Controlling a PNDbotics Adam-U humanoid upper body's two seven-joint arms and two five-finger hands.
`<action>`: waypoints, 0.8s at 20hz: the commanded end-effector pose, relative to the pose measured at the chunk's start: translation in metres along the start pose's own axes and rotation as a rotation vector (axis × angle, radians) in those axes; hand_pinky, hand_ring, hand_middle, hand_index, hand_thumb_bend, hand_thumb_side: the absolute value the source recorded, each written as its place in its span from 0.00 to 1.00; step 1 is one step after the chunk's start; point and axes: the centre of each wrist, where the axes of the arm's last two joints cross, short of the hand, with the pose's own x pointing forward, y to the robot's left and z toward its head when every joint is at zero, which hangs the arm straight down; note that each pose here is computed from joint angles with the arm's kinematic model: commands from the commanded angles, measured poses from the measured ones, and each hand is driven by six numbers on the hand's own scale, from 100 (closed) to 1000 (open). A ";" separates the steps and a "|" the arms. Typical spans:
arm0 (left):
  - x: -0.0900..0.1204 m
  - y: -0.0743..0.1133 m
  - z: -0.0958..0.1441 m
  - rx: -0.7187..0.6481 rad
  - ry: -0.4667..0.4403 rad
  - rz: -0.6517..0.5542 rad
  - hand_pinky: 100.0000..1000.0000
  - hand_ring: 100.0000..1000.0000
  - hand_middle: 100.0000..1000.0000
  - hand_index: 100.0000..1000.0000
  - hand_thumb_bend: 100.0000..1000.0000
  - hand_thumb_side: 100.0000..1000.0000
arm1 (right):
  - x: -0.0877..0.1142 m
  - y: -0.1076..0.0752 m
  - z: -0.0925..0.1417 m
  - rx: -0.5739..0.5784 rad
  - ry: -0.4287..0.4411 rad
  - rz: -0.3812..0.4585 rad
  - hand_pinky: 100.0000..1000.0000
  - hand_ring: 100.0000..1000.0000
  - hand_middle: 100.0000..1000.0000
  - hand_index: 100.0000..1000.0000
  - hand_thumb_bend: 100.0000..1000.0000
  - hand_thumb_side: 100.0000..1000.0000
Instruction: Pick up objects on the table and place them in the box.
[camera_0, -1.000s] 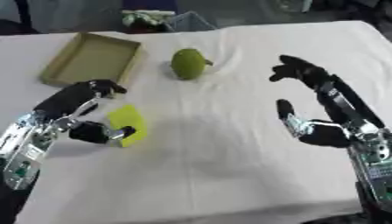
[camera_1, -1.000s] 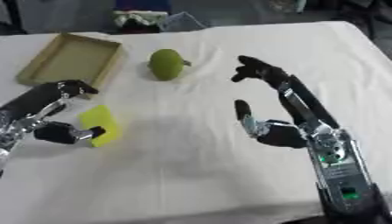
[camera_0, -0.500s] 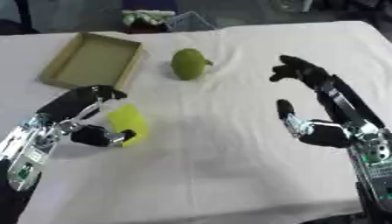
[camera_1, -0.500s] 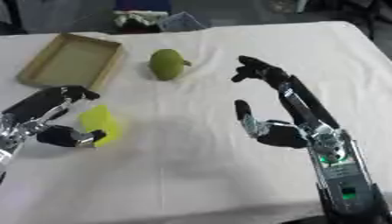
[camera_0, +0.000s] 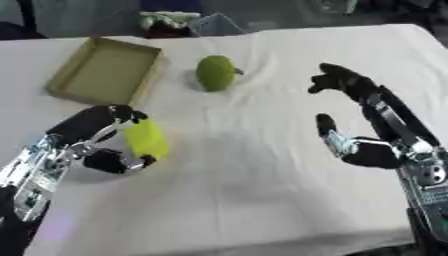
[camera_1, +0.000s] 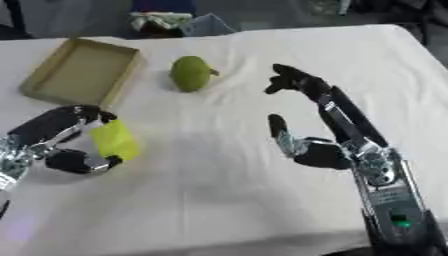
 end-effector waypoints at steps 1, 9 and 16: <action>-0.001 0.005 0.000 0.004 0.000 -0.018 0.79 0.81 0.63 0.87 0.44 0.61 | 0.002 -0.005 -0.002 0.003 -0.010 0.018 0.86 0.86 0.67 0.96 0.00 0.29; -0.001 0.006 0.001 0.037 0.015 -0.002 0.75 0.77 0.50 0.83 0.32 0.49 | 0.002 -0.005 -0.002 0.003 -0.008 0.018 0.86 0.86 0.67 0.97 0.00 0.29; -0.002 0.017 0.005 0.144 0.043 0.056 0.71 0.75 0.43 0.78 0.10 0.35 | 0.002 -0.005 -0.002 0.002 -0.007 0.019 0.86 0.86 0.67 0.97 0.00 0.29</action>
